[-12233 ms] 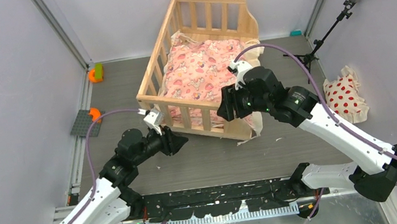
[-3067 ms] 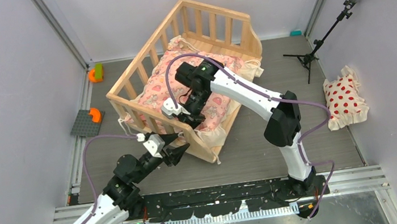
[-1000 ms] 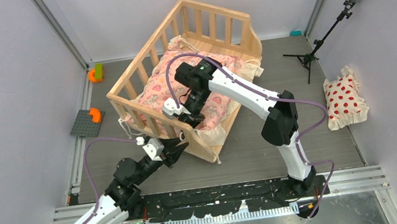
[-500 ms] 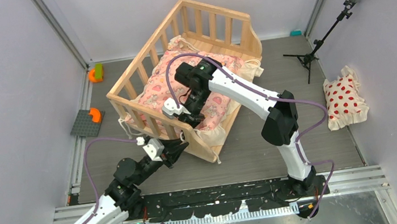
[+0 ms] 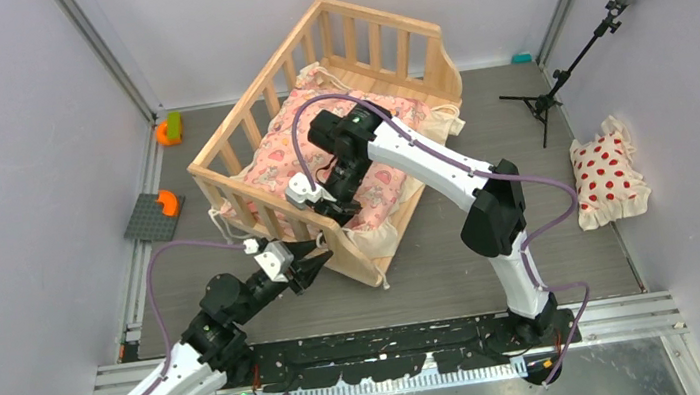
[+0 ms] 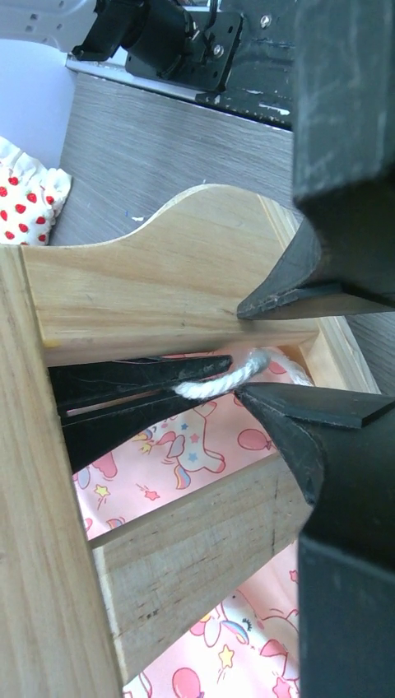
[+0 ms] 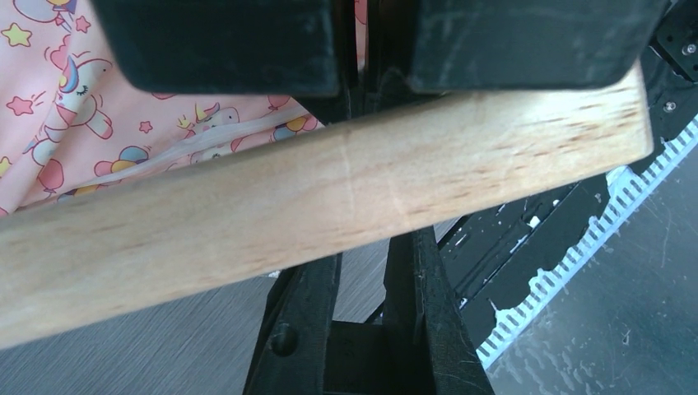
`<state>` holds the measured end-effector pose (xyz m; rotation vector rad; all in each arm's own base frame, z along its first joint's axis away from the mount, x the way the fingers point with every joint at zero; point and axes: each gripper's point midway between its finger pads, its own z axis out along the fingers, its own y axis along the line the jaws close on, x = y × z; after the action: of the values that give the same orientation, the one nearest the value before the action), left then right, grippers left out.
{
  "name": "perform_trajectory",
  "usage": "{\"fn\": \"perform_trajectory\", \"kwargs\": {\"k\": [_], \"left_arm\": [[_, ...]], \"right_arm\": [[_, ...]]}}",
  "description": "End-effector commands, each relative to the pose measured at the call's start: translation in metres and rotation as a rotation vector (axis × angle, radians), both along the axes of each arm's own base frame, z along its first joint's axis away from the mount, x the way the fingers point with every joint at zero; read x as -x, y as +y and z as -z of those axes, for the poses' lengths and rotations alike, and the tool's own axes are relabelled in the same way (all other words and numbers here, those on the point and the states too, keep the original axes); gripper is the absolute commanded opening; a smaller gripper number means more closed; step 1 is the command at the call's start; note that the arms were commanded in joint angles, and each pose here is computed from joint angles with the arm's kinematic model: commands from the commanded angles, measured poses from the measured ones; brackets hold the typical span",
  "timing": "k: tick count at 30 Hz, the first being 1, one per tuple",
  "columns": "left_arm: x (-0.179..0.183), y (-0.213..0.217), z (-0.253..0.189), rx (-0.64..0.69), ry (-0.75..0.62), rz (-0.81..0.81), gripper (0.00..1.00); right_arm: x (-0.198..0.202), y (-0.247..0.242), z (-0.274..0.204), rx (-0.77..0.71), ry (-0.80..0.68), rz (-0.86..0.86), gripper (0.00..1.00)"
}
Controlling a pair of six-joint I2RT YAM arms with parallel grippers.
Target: Set up the pet bed
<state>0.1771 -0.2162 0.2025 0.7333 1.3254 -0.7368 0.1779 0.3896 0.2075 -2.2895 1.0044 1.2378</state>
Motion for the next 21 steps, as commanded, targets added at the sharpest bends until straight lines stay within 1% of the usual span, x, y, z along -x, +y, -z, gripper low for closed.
{"fn": "perform_trajectory", "kwargs": {"k": [1, 3, 7, 8, 10, 13, 21], "left_arm": [[-0.051, 0.063, -0.081, 0.135, -0.187, -0.418, 0.36], [-0.051, 0.065, -0.082, 0.141, -0.186, -0.428, 0.37], [-0.049, 0.068, -0.086, 0.158, -0.191, -0.436, 0.25], [-0.048, 0.069, -0.087, 0.162, -0.193, -0.435, 0.24], [-0.045, 0.070, -0.088, 0.165, -0.195, -0.427, 0.24], [-0.039, 0.069, -0.089, 0.171, -0.198, -0.401, 0.27], [-0.031, 0.068, -0.089, 0.165, -0.193, -0.369, 0.28]], "right_arm": [[0.080, -0.019, 0.016, 0.244, 0.179, -0.128, 0.01], [0.080, -0.019, 0.016, 0.243, 0.179, -0.128, 0.01], [0.080, -0.018, 0.017, 0.247, 0.181, -0.127, 0.01], [0.080, -0.019, 0.017, 0.248, 0.180, -0.127, 0.01], [0.080, -0.018, 0.017, 0.249, 0.181, -0.126, 0.01], [0.080, -0.018, 0.018, 0.250, 0.179, -0.127, 0.01], [0.080, -0.017, 0.017, 0.247, 0.179, -0.128, 0.01]]}}
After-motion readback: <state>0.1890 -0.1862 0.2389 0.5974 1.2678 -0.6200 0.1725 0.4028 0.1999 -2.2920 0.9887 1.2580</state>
